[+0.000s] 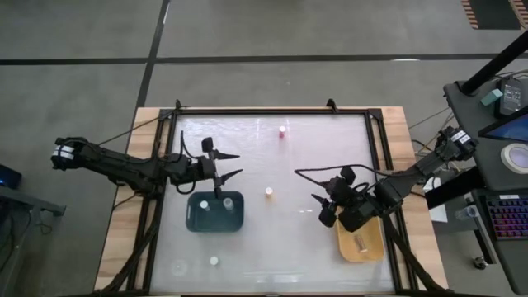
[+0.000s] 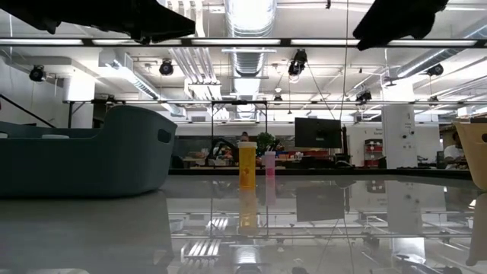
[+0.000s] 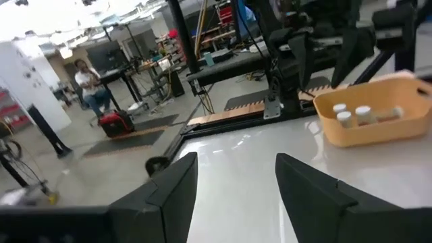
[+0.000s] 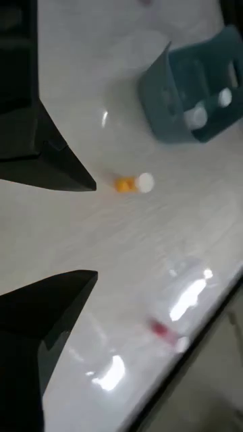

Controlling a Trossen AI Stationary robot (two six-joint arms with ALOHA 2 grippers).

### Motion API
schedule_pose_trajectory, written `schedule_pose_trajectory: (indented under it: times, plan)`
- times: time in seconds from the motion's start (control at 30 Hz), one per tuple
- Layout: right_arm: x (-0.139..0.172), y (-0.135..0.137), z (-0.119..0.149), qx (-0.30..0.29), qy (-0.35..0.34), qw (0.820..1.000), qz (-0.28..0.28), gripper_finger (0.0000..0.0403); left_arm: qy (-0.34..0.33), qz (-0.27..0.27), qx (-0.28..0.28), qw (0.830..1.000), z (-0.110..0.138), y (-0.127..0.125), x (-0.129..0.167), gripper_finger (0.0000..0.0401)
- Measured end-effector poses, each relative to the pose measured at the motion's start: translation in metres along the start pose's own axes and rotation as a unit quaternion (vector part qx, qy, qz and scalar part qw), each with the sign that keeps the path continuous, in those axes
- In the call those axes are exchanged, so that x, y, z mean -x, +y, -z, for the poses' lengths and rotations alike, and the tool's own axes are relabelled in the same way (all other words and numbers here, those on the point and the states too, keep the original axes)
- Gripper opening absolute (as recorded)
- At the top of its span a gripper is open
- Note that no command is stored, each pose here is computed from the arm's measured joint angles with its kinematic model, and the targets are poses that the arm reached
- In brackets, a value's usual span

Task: Pick and place medicine bottles into bin by pill shape (circle, oval)
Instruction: Put the pink bottled capsules into the yellow bin

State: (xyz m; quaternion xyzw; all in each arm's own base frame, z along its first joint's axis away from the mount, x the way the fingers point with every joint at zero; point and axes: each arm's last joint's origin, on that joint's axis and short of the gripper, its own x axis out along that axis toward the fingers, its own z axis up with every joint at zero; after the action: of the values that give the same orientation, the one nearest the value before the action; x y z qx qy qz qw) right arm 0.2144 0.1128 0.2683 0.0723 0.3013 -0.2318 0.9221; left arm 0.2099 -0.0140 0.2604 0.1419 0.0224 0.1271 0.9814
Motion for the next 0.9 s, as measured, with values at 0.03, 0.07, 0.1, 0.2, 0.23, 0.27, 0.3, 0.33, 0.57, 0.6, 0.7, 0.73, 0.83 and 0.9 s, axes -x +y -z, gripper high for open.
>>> schedule_pose_trajectory:
  times: [0.03,0.07,0.1,0.2,0.23,0.27,0.3,0.33,0.57,0.6,0.7,0.73,0.83,0.9]
  plan:
    - [0.000,-0.001,0.001,0.006,-0.010,1.000,-0.006,0.0194,0.001,0.000,0.009,1.000,0.000,0.000,0.000,0.0184]
    - [-0.001,-0.001,0.001,0.011,-0.021,1.000,-0.012,0.0194,0.003,0.001,0.018,1.000,0.001,-0.001,-0.001,0.0184]
    - [-0.001,-0.002,0.002,0.017,-0.033,0.999,-0.014,0.0194,0.004,0.001,0.026,1.000,0.001,-0.001,-0.002,0.0184]
    - [-0.001,-0.007,0.003,0.024,-0.071,0.997,-0.018,0.0194,-0.003,-0.001,0.046,0.999,0.002,-0.003,-0.006,0.0184]
    - [-0.002,-0.009,0.004,0.027,-0.084,0.996,-0.021,0.0194,-0.006,-0.001,0.051,0.999,0.002,-0.004,-0.007,0.0184]
    - [-0.003,-0.011,0.005,0.026,-0.097,0.995,-0.024,0.0194,-0.008,-0.002,0.053,0.999,0.003,-0.005,-0.009,0.0184]
    - [-0.005,-0.014,0.006,0.027,-0.109,0.993,-0.028,0.0194,-0.011,-0.003,0.057,0.998,0.003,-0.006,-0.011,0.0184]
    - [-0.007,-0.017,0.008,0.027,-0.120,0.992,-0.031,0.0194,-0.013,-0.003,0.059,0.998,0.004,-0.007,-0.013,0.0184]
    - [-0.026,-0.042,0.011,0.010,-0.163,0.985,-0.060,0.0194,0.004,-0.002,0.060,0.998,0.001,-0.014,-0.034,0.0184]
    - [-0.028,-0.046,0.011,0.011,-0.166,0.984,-0.063,0.0194,0.006,-0.003,0.060,0.998,0.000,-0.014,-0.038,0.0184]
    - [-0.035,-0.056,0.009,0.012,-0.169,0.983,-0.065,0.0194,0.017,-0.014,0.066,0.998,-0.006,-0.011,-0.051,0.0184]
    - [-0.036,-0.059,0.008,0.015,-0.168,0.984,-0.064,0.0194,0.028,-0.017,0.068,0.997,-0.007,-0.009,-0.056,0.0184]
    - [-0.039,-0.066,0.007,0.024,-0.165,0.984,-0.065,0.0194,0.068,-0.032,0.074,0.994,-0.009,-0.001,-0.071,0.0184]
    - [-0.038,-0.068,0.005,0.034,-0.164,0.983,-0.069,0.0194,0.095,-0.041,0.072,0.992,-0.010,0.005,-0.082,0.0184]
